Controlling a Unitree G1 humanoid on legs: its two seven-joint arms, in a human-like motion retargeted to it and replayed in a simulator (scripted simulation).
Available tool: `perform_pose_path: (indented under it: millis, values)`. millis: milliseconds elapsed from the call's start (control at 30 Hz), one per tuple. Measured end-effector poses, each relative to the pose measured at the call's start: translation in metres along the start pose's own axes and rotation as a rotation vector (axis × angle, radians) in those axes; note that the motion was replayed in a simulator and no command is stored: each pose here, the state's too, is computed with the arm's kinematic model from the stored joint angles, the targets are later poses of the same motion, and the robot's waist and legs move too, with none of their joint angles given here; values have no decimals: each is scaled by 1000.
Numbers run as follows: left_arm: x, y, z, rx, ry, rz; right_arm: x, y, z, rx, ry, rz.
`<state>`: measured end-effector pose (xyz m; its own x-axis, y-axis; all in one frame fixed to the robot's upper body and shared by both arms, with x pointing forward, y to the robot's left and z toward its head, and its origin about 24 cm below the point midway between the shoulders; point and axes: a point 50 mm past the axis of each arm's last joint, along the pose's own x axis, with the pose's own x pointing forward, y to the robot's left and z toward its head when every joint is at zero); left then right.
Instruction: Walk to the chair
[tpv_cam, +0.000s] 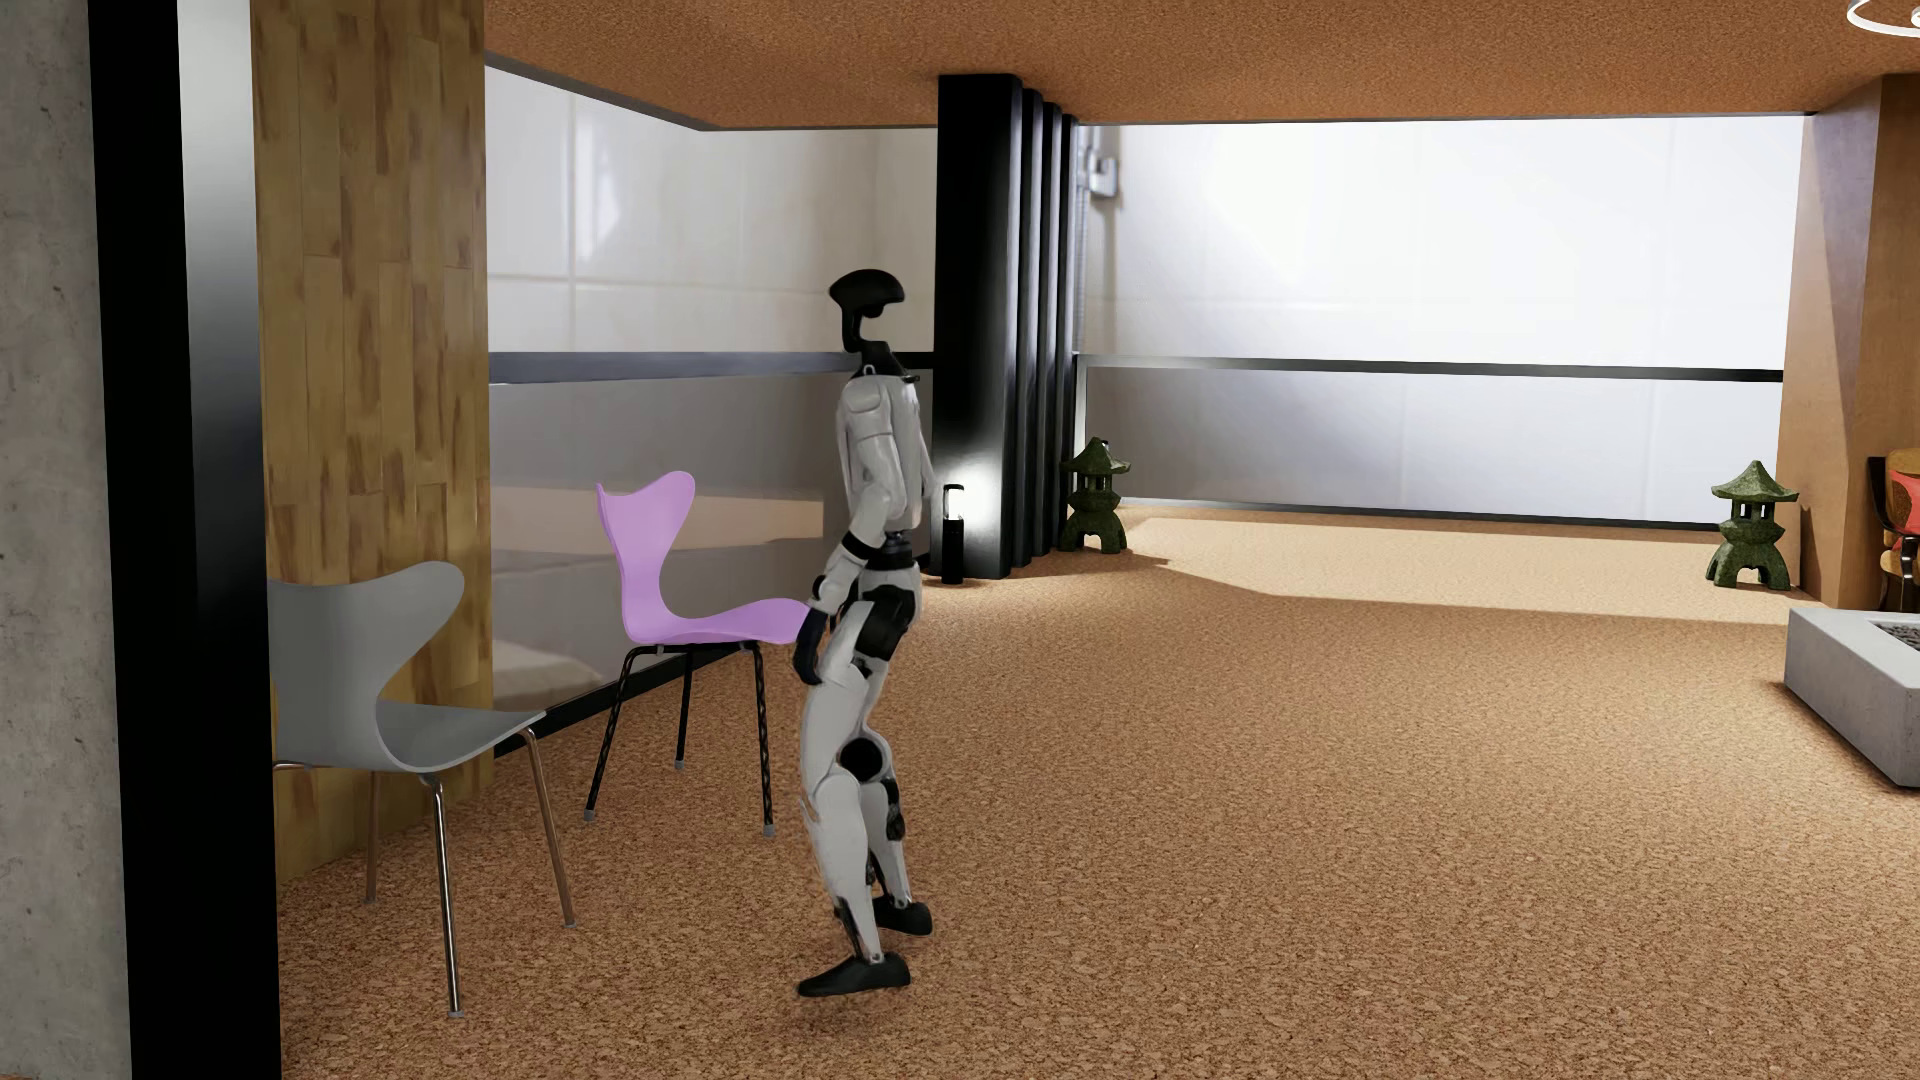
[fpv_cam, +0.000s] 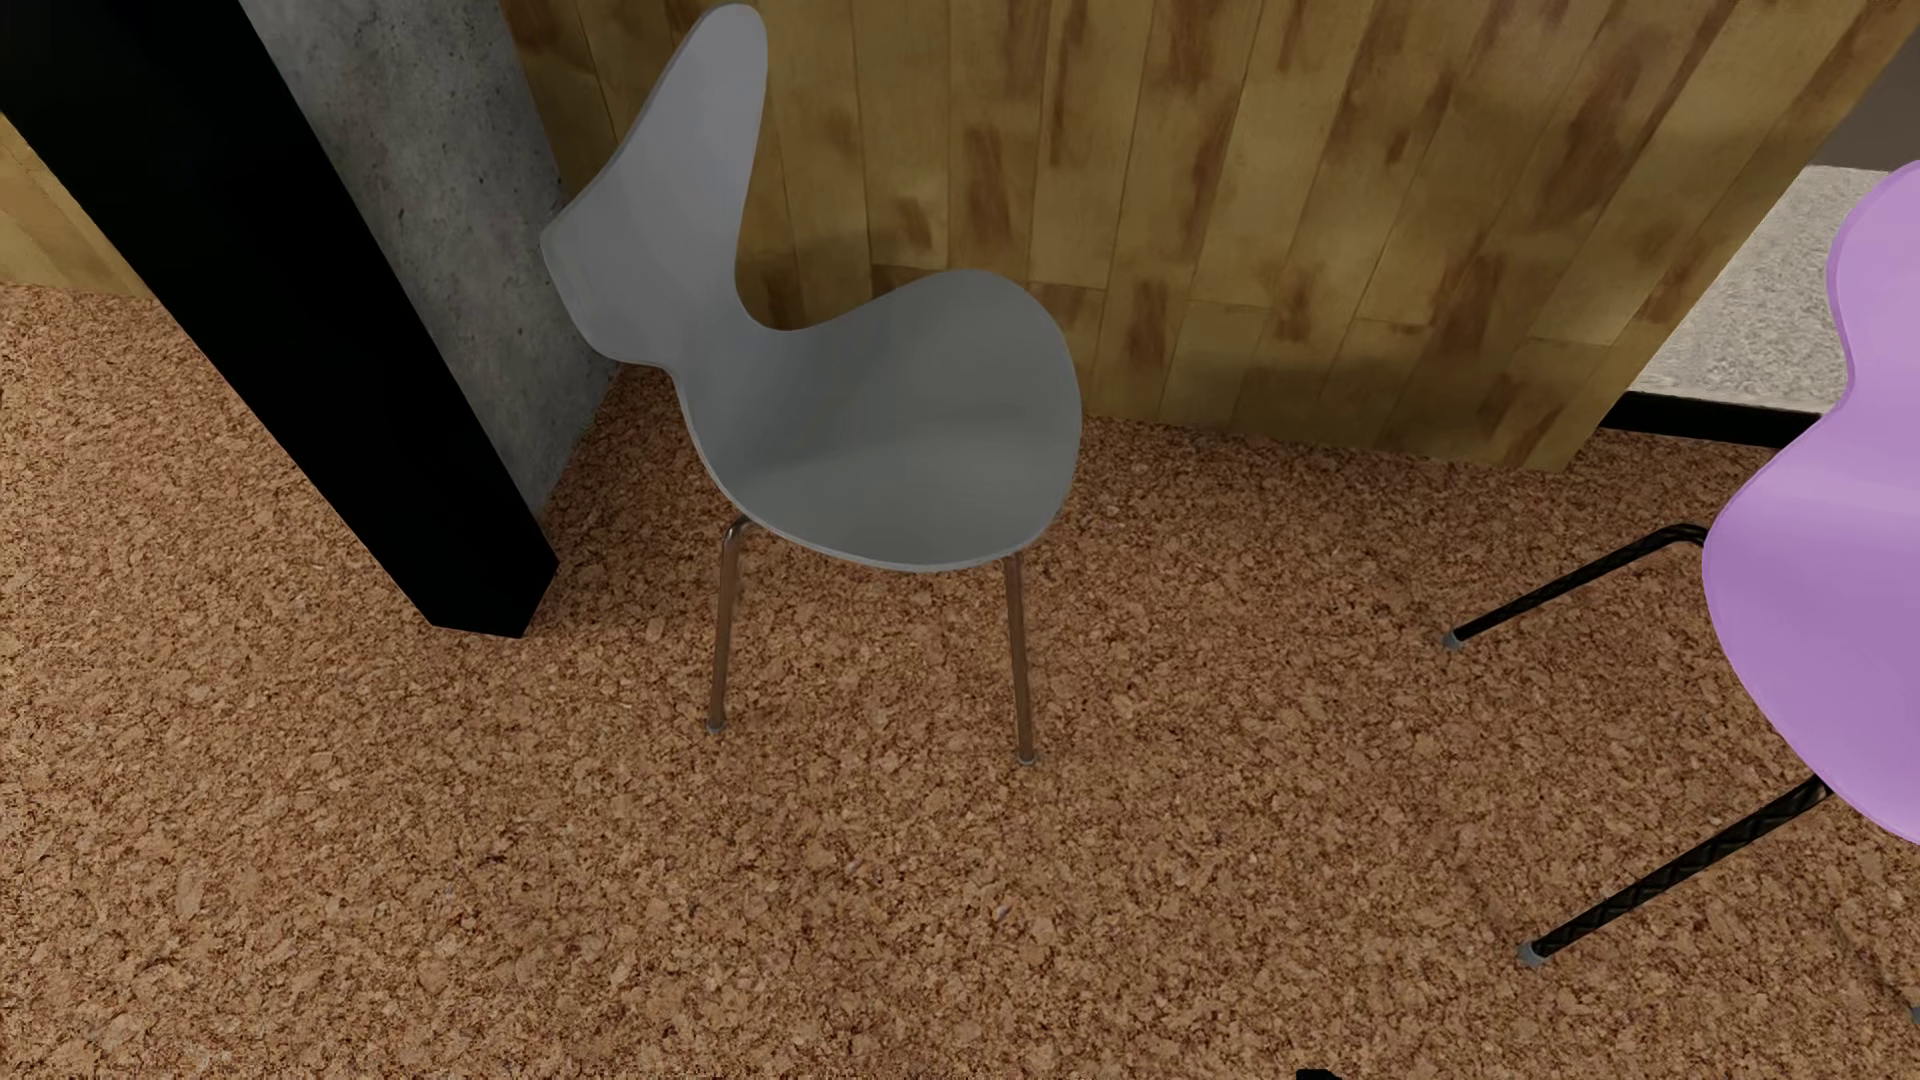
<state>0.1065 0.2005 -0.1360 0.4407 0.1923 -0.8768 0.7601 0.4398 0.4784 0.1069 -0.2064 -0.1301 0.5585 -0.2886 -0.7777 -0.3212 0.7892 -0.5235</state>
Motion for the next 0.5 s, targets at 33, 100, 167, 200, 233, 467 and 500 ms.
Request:
perform_pose_path:
  millis: [33, 100, 167, 200, 233, 467, 500]
  values:
    - [0, 1, 2, 1, -8, 3, 1, -1, 0, -4, 2, 0]
    - [1, 6, 6, 5, -24, 17, 2, -2, -1, -16, 6, 5]
    - [2, 10, 11, 1, -42, 36, 4, -3, 5, -28, 6, 8]
    - [2, 12, 14, -3, -53, 45, 5, -4, 5, -29, 10, 4]
    - [2, 12, 17, -3, -63, 53, 6, -6, 6, -26, 15, 0]
    - [3, 19, 22, 11, -81, 78, 7, 3, 7, 20, 46, 25]
    - [3, 19, 23, 9, -78, 75, 7, 4, 6, 22, 55, 30]
